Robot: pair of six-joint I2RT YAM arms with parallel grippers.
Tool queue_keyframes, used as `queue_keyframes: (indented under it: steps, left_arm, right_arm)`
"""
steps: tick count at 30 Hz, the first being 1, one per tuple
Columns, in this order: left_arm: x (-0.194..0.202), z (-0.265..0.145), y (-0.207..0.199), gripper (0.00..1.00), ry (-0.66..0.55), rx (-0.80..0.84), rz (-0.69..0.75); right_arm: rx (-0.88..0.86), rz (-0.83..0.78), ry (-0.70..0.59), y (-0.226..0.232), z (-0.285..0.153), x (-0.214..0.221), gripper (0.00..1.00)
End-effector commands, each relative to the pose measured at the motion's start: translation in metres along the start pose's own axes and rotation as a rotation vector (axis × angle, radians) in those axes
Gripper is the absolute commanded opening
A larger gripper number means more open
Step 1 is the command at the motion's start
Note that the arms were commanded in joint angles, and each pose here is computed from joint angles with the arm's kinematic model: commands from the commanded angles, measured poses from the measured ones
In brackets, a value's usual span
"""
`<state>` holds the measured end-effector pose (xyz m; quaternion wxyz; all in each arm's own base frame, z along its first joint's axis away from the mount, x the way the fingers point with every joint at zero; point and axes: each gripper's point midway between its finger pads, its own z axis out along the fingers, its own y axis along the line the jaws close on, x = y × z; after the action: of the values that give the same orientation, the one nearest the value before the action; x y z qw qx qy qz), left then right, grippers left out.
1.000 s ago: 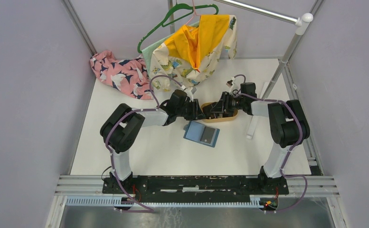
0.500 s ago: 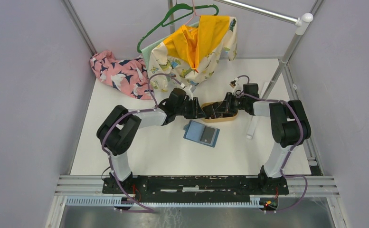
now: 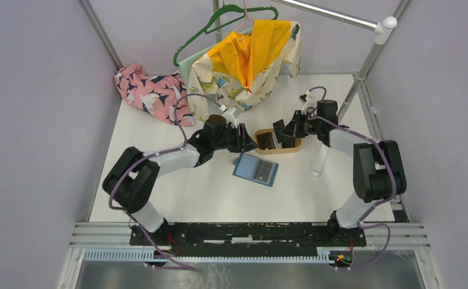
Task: Put the credit cards into the card holder
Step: Pick up the credit card from the storage box.
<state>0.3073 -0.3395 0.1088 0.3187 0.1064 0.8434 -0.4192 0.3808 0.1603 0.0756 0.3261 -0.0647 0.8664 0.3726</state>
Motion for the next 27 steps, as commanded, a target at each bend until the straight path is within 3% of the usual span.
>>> queue_keyframes:
  steps: [1,5,7,9,10,14,19,27]
  left_arm:
    - [-0.046,-0.043,-0.047,0.52,-0.221,0.121,0.132]
    - [-0.069,-0.098,-0.068,0.64,-0.399,0.136,0.219]
    - [-0.072,-0.117,-0.066,0.76,-0.460,0.102,0.237]
    - [-0.076,-0.137,-0.062,0.95,-0.519,0.060,0.235]
    - [-0.078,-0.146,-0.063,0.99,-0.542,0.051,0.237]
    - [-0.058,-0.147,-0.067,1.00,-0.482,0.109,0.258]
    - [-0.027,-0.132,-0.079,0.90,-0.386,0.271,0.250]
    - [-0.015,-0.139,-0.096,0.86,-0.442,0.449,0.265]
  right_arm:
    - [-0.011,-0.175,-0.109,0.019,-0.021,-0.032,0.00]
    - [-0.172,-0.258,-0.123,0.052,-0.032,-0.029,0.00]
    - [-0.280,-0.314,-0.127,0.071,-0.039,-0.024,0.00]
    - [-0.402,-0.339,-0.132,0.091,-0.048,-0.014,0.00]
    - [-0.469,-0.365,-0.145,0.103,-0.053,-0.011,0.00]
    - [-0.639,-0.423,-0.136,0.139,-0.070,0.012,0.00]
    - [-0.754,-0.550,-0.107,0.172,-0.079,0.036,0.00]
    - [-0.861,-0.643,-0.078,0.200,-0.089,0.053,0.00]
